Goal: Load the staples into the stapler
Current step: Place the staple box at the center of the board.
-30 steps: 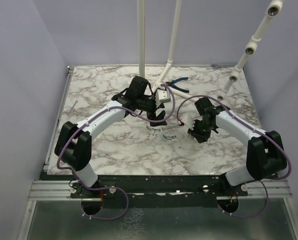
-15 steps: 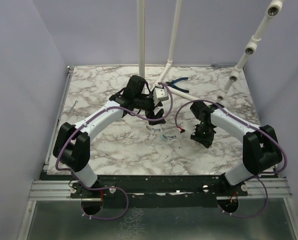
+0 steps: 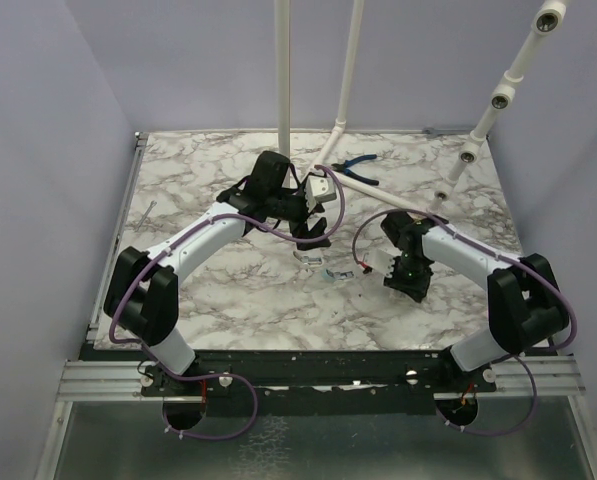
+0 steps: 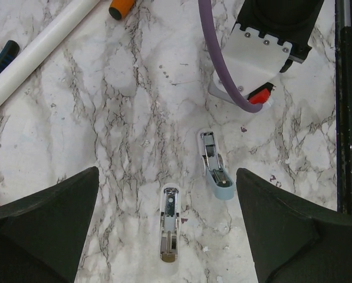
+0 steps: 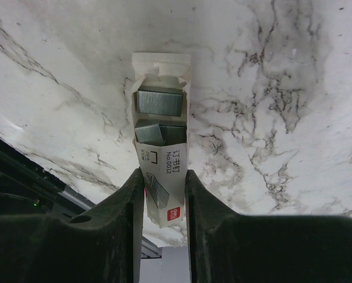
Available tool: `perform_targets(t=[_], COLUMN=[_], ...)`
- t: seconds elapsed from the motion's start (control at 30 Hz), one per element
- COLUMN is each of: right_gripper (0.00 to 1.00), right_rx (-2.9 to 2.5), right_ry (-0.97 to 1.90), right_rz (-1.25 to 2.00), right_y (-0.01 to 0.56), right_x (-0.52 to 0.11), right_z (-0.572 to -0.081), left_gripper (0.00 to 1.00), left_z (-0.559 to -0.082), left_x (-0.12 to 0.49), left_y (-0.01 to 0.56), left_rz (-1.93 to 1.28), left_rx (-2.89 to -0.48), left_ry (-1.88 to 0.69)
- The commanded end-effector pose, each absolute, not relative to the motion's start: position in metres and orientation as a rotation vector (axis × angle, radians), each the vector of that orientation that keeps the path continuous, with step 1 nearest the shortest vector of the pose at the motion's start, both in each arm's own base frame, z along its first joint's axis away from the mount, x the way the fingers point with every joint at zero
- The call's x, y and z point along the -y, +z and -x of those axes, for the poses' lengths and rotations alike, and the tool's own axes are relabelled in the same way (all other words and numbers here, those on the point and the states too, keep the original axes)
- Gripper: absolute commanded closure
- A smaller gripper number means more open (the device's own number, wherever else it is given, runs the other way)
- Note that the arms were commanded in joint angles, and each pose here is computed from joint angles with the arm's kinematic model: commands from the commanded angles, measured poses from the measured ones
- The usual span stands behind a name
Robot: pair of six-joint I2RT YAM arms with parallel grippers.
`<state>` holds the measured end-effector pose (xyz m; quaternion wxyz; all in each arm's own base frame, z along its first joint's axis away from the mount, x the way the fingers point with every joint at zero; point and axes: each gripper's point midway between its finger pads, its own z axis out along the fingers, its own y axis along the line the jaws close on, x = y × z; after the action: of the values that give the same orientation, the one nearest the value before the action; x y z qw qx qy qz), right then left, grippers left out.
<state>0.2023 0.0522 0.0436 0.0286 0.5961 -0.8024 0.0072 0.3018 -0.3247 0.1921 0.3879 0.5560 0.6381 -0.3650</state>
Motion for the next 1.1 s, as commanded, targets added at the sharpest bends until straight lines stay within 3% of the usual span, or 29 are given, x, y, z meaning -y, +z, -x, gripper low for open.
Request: perform_targets(t=[0.0,0.13,0.27,0.43,0.7,0.9,1.07], right_gripper=[0.81,0.77,0.65,0.61,0.44,0.43,0.47], right_rx=[2.501,2.538,2.504,2.494,2.588,2.649,2.652], right_ry=[0.084,0.061,0.13,0.115,-0.046,-0.177,-0.348], right_rz=[-1.875,-2.047,-2.236,-2.242,-2.229,-2.226,-2.207], right_y=[0.036,0.031,0.018,0.011,0.015,0.039,0.054], right_x=[-0.052,-0.065,-0.064,-0.065,-0.084,-0.099,-0.114], right_z=[-0.206,-0.213,-0.219,-0.22,-0.22,-0.226,-0.22], left_gripper=[0.01,0.01,0.01,0.01,0.01,0.01,0.01], left_z=[-0.303,-0.303,-0.302,-0.302,-0.301,-0.3,-0.3], left_x=[0.32,0.319,0.319,0.317,0.317,0.316,0.314], left_y=[0.201,0.201,0.2,0.202,0.203,0.203,0.203], left_rz=[-1.398,-1.396,-1.4,-1.398,-1.398,-1.399,-1.395], left_rx=[-1.606,-1.607,-1.606,-1.604,-1.601,-1.6,-1.601], left_ry=[-0.903,-0.897,-0.897,-0.889,-0.892,-0.889,-0.884])
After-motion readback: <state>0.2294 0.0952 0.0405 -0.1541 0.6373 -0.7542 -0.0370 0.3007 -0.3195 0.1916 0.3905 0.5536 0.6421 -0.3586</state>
